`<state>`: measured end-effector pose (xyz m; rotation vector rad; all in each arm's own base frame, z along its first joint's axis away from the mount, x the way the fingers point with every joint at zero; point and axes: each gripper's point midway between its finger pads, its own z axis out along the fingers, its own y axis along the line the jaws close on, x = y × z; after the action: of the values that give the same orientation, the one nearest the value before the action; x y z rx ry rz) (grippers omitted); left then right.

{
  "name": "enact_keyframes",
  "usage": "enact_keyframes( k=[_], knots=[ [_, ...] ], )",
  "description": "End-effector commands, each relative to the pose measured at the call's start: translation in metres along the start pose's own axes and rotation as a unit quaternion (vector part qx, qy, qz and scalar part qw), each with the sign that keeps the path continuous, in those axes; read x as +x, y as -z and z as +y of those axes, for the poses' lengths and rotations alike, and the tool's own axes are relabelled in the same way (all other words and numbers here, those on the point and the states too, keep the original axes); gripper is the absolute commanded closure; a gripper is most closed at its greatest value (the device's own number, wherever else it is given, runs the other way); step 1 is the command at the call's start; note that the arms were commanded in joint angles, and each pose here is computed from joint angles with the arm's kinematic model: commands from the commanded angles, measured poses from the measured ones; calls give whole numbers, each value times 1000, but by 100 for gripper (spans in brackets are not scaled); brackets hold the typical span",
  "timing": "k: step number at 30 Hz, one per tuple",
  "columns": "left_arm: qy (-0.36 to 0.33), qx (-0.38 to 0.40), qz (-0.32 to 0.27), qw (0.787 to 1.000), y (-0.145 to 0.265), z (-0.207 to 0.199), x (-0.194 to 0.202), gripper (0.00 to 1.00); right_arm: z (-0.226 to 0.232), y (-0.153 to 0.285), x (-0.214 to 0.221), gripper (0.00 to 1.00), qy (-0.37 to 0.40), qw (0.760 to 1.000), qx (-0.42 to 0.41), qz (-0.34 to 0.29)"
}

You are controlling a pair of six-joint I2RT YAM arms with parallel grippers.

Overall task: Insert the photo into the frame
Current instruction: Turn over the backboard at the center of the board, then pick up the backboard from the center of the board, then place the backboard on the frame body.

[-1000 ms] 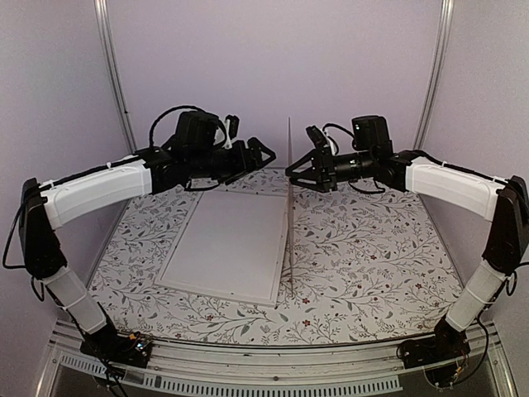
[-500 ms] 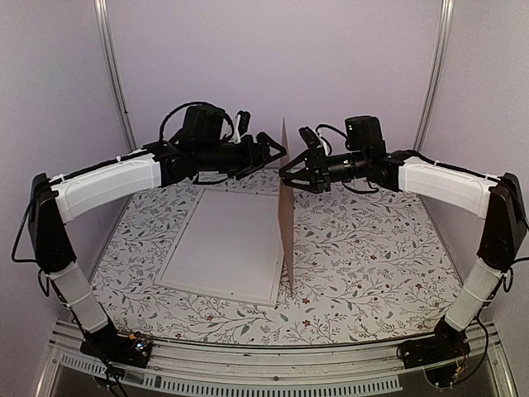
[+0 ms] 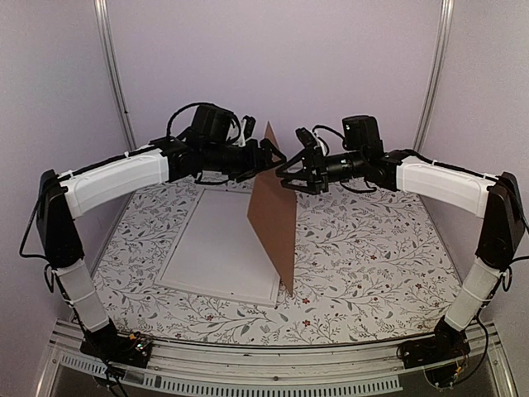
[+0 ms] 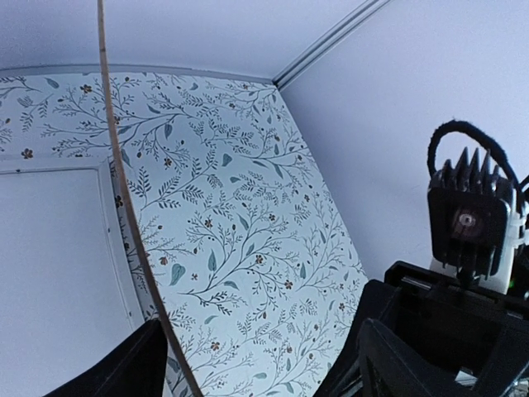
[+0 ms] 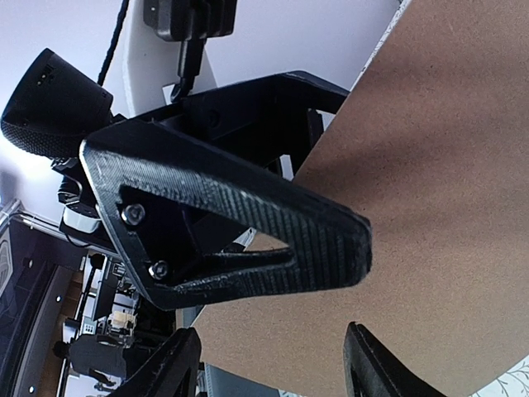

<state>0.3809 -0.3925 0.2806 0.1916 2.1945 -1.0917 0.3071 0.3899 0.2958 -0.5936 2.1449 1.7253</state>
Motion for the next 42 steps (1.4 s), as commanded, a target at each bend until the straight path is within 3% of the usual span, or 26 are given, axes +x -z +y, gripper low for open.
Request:
enact_keyframes(
  k=[1,6,12,18,26,34,42],
  knots=[
    [-24,-43,3,999,5,13,-6,21,7,5,2,38,8,1000,6,-3],
    [-42,-84,7,996,14,24,-6,31,-7,9,6,38,-3,1000,22,-5],
    [-58,-116,17,991,13,37,-3,56,-25,14,11,39,-17,999,41,-6],
    [-65,-121,21,990,13,39,-2,78,-36,24,15,39,-25,998,56,-13],
    [-58,-113,8,992,24,38,-3,99,-49,46,15,39,-34,996,78,-28],
    [22,-11,-43,999,66,42,-12,100,-39,89,4,39,-17,992,106,-65],
    [85,82,-111,987,135,50,-27,100,-36,109,1,39,-6,989,120,-83]
  ],
)
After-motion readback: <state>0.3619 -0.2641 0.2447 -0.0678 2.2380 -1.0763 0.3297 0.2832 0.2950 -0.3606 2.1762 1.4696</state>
